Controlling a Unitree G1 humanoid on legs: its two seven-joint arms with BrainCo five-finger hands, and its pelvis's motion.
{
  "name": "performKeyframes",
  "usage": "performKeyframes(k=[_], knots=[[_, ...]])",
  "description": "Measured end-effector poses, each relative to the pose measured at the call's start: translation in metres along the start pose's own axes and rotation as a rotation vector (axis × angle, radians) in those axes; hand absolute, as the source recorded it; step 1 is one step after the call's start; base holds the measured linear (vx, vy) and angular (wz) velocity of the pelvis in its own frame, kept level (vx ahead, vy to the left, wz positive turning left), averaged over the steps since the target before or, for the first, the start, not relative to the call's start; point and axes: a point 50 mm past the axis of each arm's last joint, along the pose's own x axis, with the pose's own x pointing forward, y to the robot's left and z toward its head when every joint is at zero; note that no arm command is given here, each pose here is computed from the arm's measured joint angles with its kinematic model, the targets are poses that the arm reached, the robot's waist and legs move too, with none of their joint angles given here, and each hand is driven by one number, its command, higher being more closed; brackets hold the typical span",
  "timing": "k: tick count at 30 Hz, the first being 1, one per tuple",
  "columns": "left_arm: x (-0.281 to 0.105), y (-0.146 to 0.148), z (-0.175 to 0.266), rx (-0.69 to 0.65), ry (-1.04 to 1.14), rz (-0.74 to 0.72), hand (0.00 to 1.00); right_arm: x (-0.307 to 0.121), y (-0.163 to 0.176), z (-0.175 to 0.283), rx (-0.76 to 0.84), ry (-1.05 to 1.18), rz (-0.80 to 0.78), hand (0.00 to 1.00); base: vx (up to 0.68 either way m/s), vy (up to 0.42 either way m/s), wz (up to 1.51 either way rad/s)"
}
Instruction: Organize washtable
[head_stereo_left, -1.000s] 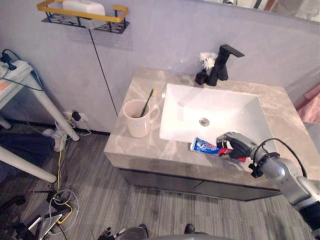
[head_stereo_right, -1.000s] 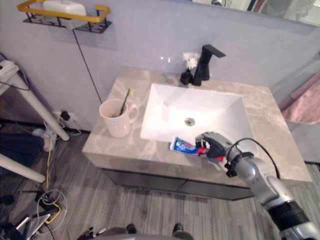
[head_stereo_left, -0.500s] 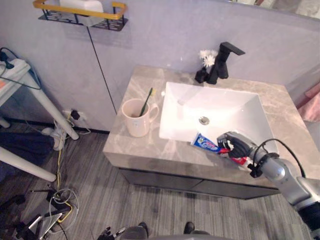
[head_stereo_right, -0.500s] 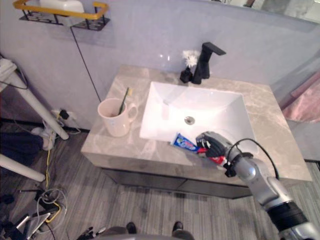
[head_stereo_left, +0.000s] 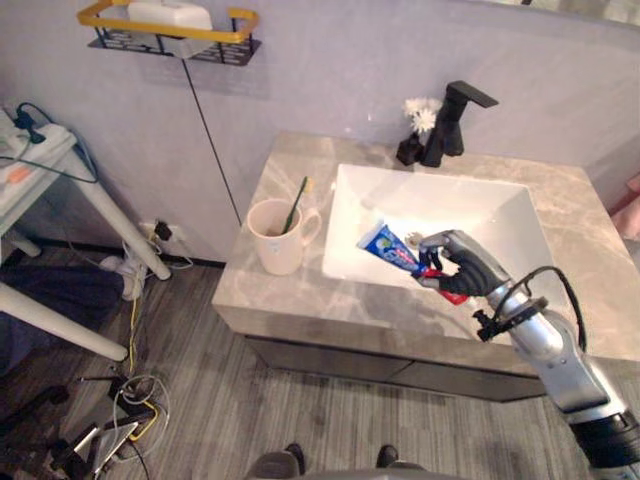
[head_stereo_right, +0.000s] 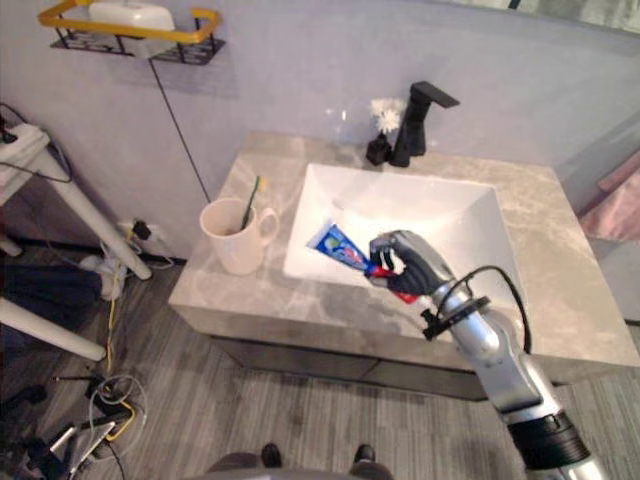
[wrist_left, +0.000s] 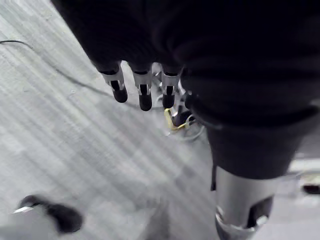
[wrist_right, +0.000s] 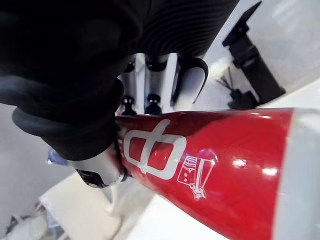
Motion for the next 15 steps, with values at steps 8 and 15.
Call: performKeyframes(k=[8, 15], knots=[[-0.088, 0.008, 0.209, -0.148, -1.079, 0.019, 0.0, -0.011, -0.02, 0.024, 0.023, -0.099, -0.144, 1.0, 0.01, 0.008, 0.2], [-0.186, -0.091, 0.247, -0.286, -1.455, -0.574, 0.0, -0.003, -0.008, 0.032, 0.129, -0.141, -0.148, 1.0, -0.02, 0.003, 0.07]])
